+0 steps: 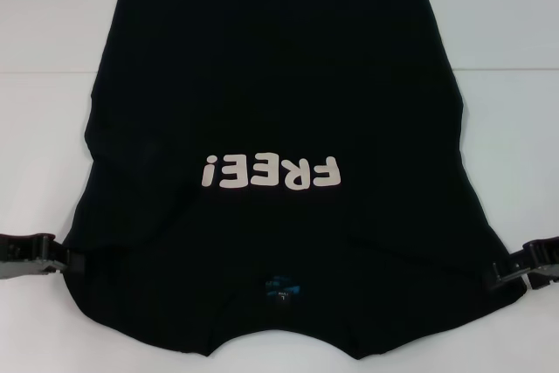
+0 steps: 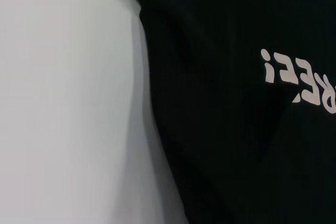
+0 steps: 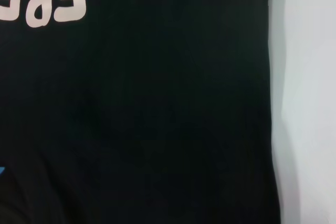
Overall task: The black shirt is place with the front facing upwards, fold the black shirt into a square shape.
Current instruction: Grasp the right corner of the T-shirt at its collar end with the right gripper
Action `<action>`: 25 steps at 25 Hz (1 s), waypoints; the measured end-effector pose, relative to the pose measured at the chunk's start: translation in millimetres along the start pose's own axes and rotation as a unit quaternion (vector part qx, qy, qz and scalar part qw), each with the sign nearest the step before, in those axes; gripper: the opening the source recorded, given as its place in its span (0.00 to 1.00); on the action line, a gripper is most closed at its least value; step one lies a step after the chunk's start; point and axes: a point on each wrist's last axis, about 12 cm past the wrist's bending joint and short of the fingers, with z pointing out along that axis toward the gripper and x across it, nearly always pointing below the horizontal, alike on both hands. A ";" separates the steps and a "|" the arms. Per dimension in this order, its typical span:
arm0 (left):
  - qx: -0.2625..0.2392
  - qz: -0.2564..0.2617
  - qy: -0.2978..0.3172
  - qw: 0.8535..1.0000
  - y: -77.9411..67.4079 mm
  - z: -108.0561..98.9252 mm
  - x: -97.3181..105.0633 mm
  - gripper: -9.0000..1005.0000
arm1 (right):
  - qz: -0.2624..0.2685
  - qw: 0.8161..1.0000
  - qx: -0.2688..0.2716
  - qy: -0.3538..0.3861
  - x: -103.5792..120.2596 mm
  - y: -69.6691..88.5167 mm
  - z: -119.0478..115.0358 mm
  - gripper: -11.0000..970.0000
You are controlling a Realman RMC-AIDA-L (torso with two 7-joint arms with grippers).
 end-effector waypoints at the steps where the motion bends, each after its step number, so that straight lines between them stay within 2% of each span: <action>1: 0.000 0.000 0.000 1.000 -0.2 0.1 -0.3 0.04 | 0.000 1.000 0.000 0.000 0.1 0.0 0.7 0.90; 20: 0.002 0.002 -0.001 1.000 -1.8 0.8 -1.7 0.04 | -0.012 1.000 -0.013 0.004 -0.8 6.7 10.7 0.90; 25: 0.002 0.003 -0.001 1.000 -1.9 0.8 -1.7 0.04 | -0.014 0.999 -0.035 -0.001 -0.8 10.0 12.4 0.91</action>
